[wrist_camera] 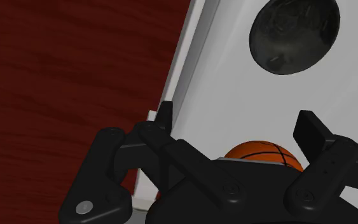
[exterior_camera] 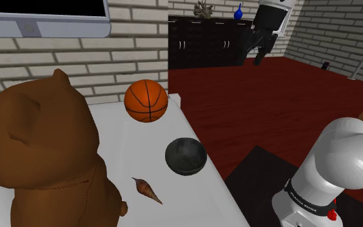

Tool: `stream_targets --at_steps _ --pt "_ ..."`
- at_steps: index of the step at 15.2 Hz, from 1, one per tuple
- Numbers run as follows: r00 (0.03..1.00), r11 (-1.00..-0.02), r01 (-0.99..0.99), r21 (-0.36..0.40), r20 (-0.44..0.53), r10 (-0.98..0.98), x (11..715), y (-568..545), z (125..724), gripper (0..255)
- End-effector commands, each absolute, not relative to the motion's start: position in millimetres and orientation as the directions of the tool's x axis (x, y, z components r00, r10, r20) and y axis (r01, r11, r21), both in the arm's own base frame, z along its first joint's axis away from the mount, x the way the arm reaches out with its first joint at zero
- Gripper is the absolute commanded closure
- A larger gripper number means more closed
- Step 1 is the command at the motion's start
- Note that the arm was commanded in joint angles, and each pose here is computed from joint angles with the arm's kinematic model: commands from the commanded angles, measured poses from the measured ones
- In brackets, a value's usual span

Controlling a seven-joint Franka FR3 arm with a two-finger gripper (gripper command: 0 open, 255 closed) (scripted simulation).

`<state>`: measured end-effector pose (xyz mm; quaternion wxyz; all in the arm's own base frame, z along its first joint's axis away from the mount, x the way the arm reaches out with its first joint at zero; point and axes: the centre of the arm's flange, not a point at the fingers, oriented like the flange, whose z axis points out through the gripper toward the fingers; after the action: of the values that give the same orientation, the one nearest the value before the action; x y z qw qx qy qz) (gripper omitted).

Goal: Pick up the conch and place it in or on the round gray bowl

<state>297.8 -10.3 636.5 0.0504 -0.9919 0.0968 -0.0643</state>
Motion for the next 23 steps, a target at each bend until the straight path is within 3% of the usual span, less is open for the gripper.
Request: stream_targets --at_steps 1,23 --pt "0.973 -0.976 -0.185 -0.112 0.118 -0.198 298 -10 637 0" --pt "0.985 -0.991 -0.114 -0.065 0.121 -0.122 341 211 447 0"
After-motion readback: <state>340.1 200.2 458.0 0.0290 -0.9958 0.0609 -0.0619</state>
